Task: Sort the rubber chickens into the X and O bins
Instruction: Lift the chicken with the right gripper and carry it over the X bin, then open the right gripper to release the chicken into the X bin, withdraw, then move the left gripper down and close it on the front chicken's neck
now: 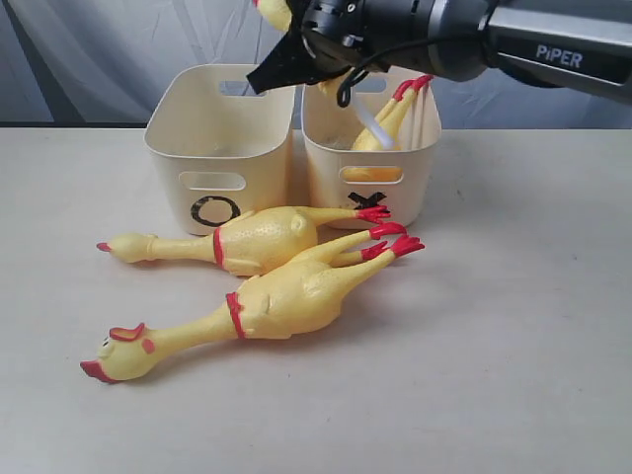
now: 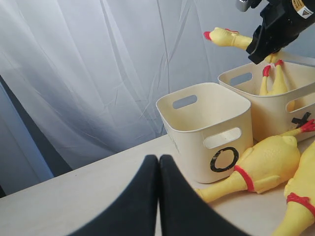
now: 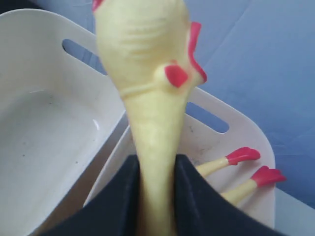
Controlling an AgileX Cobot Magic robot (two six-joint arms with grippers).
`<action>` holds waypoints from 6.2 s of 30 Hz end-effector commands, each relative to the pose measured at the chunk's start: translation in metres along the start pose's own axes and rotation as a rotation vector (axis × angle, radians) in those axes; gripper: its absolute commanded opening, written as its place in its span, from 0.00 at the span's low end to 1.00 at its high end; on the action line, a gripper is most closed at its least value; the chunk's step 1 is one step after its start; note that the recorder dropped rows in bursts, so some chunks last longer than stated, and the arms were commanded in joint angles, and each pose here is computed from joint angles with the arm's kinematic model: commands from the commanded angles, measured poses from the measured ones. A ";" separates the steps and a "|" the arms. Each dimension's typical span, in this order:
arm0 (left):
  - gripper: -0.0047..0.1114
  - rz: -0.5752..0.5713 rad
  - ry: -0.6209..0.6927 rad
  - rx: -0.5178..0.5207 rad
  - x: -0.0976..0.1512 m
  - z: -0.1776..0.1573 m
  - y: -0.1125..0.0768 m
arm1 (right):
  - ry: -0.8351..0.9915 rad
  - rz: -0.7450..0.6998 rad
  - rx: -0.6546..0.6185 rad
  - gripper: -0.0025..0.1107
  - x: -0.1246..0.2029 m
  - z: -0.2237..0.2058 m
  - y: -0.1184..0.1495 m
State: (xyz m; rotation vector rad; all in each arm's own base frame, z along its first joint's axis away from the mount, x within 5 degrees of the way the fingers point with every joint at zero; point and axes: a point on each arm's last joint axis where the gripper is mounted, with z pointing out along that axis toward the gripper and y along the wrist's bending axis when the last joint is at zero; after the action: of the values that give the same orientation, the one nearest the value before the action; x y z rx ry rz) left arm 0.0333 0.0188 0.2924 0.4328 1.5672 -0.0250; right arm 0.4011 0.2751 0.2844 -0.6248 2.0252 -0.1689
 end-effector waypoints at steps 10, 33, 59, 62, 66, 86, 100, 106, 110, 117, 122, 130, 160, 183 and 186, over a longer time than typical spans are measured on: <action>0.04 -0.007 0.001 0.003 0.002 0.000 -0.001 | -0.049 -0.024 0.113 0.01 0.021 0.049 -0.032; 0.04 -0.010 0.000 0.005 0.001 0.000 -0.001 | 0.004 -0.012 0.163 0.36 0.030 0.055 -0.043; 0.04 -0.008 -0.001 0.005 0.001 0.000 -0.001 | 0.085 0.027 0.327 0.01 0.003 -0.012 -0.088; 0.04 -0.008 0.001 0.005 0.002 0.000 -0.001 | 0.060 0.016 0.280 0.01 -0.007 -0.031 -0.093; 0.04 -0.008 0.001 0.005 0.002 0.000 -0.001 | 0.030 0.011 0.280 0.01 -0.017 -0.057 -0.110; 0.04 -0.124 -0.086 0.126 -0.008 0.001 -0.012 | -0.066 0.069 0.116 0.01 0.039 -0.166 -0.174; 0.11 -0.112 0.081 0.273 -0.043 0.069 -0.045 | -0.363 0.170 -0.017 0.01 0.125 -0.248 -0.136; 0.11 -0.037 0.189 0.297 -0.055 0.104 -0.058 | -0.408 0.340 -0.073 0.01 0.156 -0.278 -0.126; 0.12 -0.041 0.271 0.330 -0.055 0.127 -0.071 | -0.453 0.385 -0.083 0.01 0.175 -0.302 -0.122; 0.42 -0.043 0.373 0.412 -0.053 0.157 -0.092 | -0.457 0.384 -0.084 0.01 0.207 -0.342 -0.117; 0.56 -0.013 0.534 0.450 -0.041 0.189 -0.110 | -0.529 0.418 -0.104 0.01 0.230 -0.379 -0.113; 0.56 0.077 0.759 0.482 -0.009 0.237 -0.138 | -0.507 0.426 -0.134 0.01 0.253 -0.396 -0.105; 0.55 0.627 1.044 0.695 0.091 0.289 -0.175 | -0.505 0.418 -0.132 0.01 0.265 -0.405 -0.102; 0.10 0.673 1.170 0.700 0.112 0.291 -0.176 | -0.506 0.416 -0.129 0.01 0.265 -0.405 -0.103; 0.04 0.675 1.196 0.697 0.112 0.289 -0.175 | -0.506 0.416 -0.129 0.01 0.265 -0.405 -0.103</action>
State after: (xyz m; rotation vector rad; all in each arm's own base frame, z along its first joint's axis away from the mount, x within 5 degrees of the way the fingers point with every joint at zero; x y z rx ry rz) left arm 0.2632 -0.1966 0.1236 1.7435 2.4327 0.2459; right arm -0.0082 0.0024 0.3274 -0.2690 1.6398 0.3582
